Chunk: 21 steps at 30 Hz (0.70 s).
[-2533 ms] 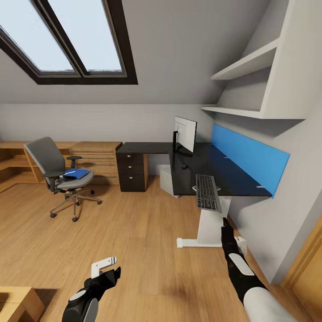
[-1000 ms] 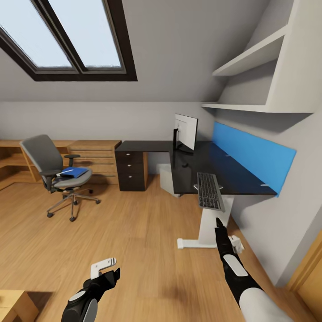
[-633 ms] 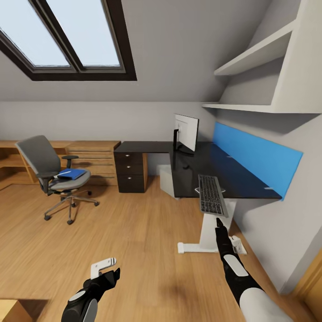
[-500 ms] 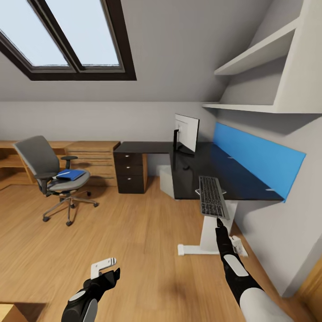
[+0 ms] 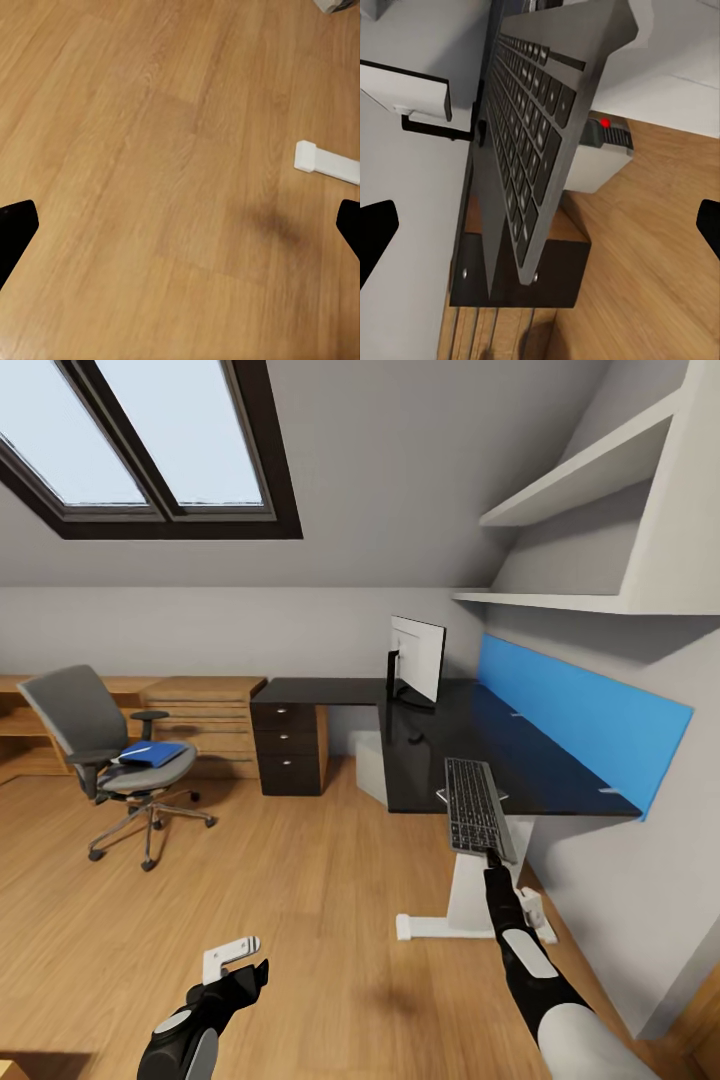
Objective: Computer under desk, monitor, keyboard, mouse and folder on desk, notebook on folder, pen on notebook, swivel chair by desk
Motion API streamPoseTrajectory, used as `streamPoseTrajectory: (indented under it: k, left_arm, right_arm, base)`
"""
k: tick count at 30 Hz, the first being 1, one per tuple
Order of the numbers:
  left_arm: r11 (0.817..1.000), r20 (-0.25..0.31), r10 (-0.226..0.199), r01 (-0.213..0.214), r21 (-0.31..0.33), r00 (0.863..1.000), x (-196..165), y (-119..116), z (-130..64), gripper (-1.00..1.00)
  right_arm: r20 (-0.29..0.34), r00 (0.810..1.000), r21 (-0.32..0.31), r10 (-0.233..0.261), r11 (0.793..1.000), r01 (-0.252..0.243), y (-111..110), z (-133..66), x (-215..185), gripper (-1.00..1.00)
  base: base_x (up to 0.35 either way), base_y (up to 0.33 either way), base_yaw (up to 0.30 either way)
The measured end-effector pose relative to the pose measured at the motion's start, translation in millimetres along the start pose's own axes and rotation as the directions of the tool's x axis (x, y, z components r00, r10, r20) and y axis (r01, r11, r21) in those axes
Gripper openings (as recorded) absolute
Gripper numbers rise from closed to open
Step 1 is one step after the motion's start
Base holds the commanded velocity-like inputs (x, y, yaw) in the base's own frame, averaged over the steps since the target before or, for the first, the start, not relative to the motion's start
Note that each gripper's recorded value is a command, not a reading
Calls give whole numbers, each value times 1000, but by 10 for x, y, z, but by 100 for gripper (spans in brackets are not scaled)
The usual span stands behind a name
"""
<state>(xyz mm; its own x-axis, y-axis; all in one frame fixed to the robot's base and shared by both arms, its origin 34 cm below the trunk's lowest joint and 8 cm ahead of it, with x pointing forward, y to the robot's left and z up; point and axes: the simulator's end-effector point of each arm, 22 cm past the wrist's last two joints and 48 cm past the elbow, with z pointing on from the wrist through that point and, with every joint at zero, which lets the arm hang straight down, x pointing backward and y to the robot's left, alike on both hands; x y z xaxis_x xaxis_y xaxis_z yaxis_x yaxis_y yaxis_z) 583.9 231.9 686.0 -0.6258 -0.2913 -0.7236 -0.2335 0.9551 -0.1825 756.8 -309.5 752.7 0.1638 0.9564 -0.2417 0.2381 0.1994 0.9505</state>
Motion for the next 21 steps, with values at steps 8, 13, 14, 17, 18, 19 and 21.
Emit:
streamPoseTrajectory:
  k: [8,13,14,17,18,19,21]
  left_arm:
    - [1000,1,0,0,0,1000,-3,-2,-3,100]
    - [1000,0,0,0,0,1000,0,-2,-1,100]
    - [1000,0,0,0,0,1000,1,-2,-1,100]
    - [1000,0,0,0,0,1000,1,0,0,100]
    - [1000,0,0,0,0,1000,1,1,0,100]
    - [1000,0,0,0,0,1000,1,1,0,100]
    - [1000,0,0,0,0,1000,1,1,0,100]
  right_arm:
    - [37,999,22,39,999,-40,-79,-3,-141,100]
    - [68,995,41,73,996,-76,-157,-8,-253,100]
    - [72,994,44,78,996,-81,-168,-9,-268,100]
    - [76,994,46,82,995,-85,-177,-9,-281,100]
    - [77,994,46,83,995,-86,-179,-10,-283,100]
    - [78,993,47,84,995,-88,-182,-10,-288,100]
    - [78,993,48,85,995,-88,-184,-10,-290,100]
  base:
    - [166,-6,0]
    - [93,-3,0]
    - [37,-1,0]
    - [24,-1,0]
    - [12,0,0]
    - [10,0,0]
    - [6,0,0]
